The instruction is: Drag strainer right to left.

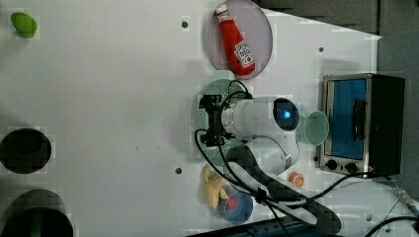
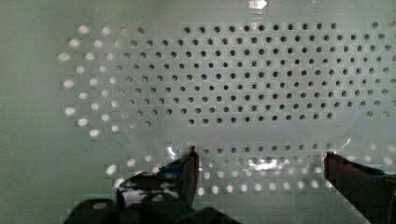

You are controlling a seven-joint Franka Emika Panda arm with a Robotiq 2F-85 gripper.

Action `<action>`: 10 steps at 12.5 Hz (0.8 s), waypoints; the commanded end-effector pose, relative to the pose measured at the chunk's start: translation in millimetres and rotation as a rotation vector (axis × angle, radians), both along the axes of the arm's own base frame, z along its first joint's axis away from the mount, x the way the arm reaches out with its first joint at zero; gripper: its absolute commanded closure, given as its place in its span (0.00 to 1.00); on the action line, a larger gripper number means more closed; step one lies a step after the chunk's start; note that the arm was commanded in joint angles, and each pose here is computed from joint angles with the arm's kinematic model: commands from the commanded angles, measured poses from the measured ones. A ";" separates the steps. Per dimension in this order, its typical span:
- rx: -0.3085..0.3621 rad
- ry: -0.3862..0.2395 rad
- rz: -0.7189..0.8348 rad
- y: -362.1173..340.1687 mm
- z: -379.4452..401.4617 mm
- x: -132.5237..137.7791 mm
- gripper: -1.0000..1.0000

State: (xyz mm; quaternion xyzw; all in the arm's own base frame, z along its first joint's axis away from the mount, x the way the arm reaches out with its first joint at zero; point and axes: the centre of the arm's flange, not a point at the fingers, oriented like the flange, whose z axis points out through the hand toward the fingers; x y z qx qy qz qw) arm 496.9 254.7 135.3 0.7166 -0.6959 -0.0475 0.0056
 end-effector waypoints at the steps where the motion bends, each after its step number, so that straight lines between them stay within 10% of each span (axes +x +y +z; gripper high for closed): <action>1: 0.035 0.002 0.018 52.5 11.2 -13.6 0.00; 10: 0.096 0.009 -0.094 117.8 7.3 -14.6 0.00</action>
